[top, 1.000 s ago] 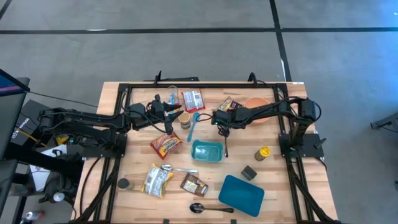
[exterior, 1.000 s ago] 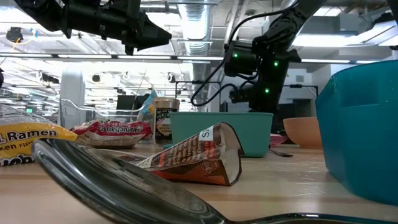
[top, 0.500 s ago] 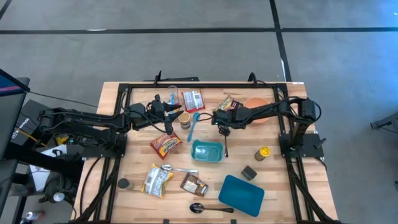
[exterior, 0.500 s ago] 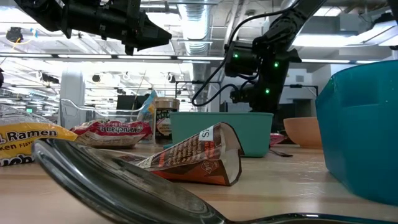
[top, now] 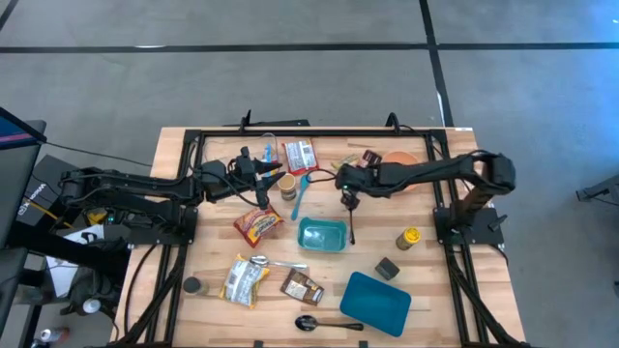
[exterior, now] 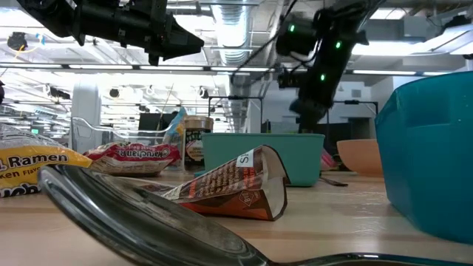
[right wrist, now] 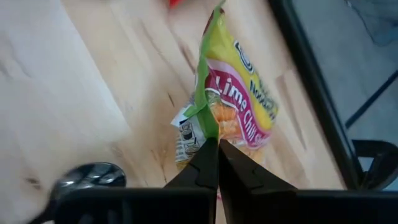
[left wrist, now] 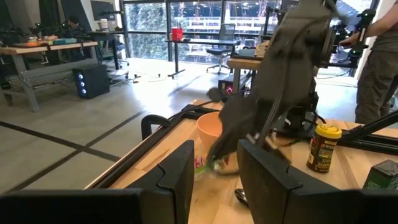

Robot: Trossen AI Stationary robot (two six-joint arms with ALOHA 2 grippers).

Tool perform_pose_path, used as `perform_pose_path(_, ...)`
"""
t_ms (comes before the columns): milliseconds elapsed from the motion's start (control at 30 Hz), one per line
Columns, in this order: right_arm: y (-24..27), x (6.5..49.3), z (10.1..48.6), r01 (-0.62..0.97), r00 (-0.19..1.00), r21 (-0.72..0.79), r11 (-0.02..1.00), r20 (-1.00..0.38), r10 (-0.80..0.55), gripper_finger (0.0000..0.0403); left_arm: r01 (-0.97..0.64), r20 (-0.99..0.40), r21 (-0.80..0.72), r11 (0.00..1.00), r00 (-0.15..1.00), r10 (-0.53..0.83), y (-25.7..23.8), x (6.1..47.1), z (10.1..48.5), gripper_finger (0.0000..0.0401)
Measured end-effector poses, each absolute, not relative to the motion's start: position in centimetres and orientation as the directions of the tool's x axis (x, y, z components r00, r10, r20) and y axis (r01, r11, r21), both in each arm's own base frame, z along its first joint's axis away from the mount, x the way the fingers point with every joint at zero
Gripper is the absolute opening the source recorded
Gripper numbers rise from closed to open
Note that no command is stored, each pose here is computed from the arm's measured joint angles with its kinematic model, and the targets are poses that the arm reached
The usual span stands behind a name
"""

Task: Pick & Place Food Item
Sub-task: Put the green noodle pack into the transparent bin

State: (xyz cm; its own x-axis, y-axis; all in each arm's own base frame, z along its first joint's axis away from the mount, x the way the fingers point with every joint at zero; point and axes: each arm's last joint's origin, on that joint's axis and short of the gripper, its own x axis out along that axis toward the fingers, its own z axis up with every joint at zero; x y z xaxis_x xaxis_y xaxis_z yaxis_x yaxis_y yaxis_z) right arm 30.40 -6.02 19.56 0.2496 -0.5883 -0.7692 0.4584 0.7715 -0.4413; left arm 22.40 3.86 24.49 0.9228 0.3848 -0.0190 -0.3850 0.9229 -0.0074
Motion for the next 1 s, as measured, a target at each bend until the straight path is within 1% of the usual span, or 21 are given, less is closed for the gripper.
perform_pose_path(200,-5.3,29.3,22.8,0.477,0.346,-0.409,0.778,-0.726,-0.594,0.0000,-0.385,-0.019,-0.007,0.923,0.923,0.385,3.9,22.4,24.5,0.0117)
perform_pose_path(333,-4.7,28.4,24.8,0.456,0.412,-0.399,0.796,-0.698,-0.585,0.0000,-0.385,-0.019,-0.007,0.923,0.923,0.385,3.9,22.4,24.5,0.0117)
perform_pose_path(600,-3.4,27.1,27.4,0.324,0.558,-0.318,0.891,-0.696,-0.451,0.0000,-0.385,-0.019,-0.007,0.923,0.923,0.385,3.9,22.4,24.5,0.0117)
perform_pose_path(700,-2.9,26.9,27.9,0.259,0.597,-0.303,0.917,-0.696,-0.399,0.0000,-0.385,-0.018,-0.007,0.923,0.923,0.385,3.9,22.4,24.5,0.0117)
perform_pose_path(867,-2.5,27.3,28.2,0.155,0.664,-0.269,0.951,-0.684,-0.302,0.0000,-0.384,-0.006,0.046,0.922,0.923,0.384,3.9,22.4,24.6,0.0117)
perform_pose_path(1000,-2.3,27.8,28.2,0.089,0.706,-0.230,0.969,-0.672,-0.224,0.0000,-0.342,-0.006,0.048,0.938,0.939,0.343,3.7,22.4,24.6,0.0117)
